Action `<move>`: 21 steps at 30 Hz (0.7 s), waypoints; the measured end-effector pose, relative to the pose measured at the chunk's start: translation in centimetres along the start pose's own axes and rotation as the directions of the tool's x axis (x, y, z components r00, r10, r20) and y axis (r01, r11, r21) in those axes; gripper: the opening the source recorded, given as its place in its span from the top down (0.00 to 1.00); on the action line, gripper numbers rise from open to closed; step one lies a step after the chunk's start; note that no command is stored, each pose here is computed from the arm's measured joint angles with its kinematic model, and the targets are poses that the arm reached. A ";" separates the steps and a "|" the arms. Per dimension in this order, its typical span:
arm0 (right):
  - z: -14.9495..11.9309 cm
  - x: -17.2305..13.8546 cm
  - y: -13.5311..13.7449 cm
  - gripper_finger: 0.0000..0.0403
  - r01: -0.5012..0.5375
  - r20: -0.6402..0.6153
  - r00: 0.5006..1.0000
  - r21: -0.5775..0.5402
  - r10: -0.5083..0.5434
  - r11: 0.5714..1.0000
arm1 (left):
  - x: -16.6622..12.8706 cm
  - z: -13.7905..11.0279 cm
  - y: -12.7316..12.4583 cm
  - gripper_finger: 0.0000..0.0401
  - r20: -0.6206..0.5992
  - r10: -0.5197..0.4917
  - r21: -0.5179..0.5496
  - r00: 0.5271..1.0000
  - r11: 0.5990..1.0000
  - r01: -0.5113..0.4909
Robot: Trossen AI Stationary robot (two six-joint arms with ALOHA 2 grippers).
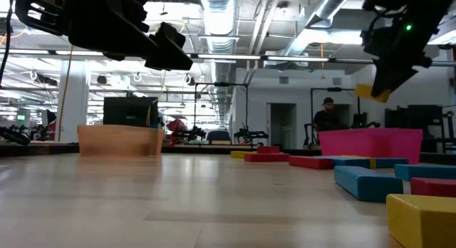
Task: Sort blocks
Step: Put the yellow rectangle block into the red bin
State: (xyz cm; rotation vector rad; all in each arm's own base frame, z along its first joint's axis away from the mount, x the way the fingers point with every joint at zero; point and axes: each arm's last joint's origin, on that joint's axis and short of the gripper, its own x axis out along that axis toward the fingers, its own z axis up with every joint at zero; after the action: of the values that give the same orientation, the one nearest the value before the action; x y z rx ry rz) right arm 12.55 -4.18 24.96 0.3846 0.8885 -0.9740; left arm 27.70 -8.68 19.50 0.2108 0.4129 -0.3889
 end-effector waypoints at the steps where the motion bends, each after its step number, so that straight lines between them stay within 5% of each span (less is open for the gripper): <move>1: 0.0 0.3 -0.1 0.69 0.001 -0.002 1.000 0.008 -0.001 1.000 | 0.0 0.0 0.0 0.40 0.000 0.000 0.000 1.000 1.000 0.000; 21: 0.8 5.3 0.2 0.69 0.019 -0.204 0.979 -0.025 -0.023 1.000 | 0.0 0.0 0.0 0.40 -0.006 0.016 -0.002 1.000 1.000 -0.016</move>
State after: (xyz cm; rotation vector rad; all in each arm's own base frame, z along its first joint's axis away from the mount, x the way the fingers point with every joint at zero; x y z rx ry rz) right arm 14.46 -7.48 21.25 0.4625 1.0904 -0.9547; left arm 27.70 -8.63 19.46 0.2131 0.4173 -0.3726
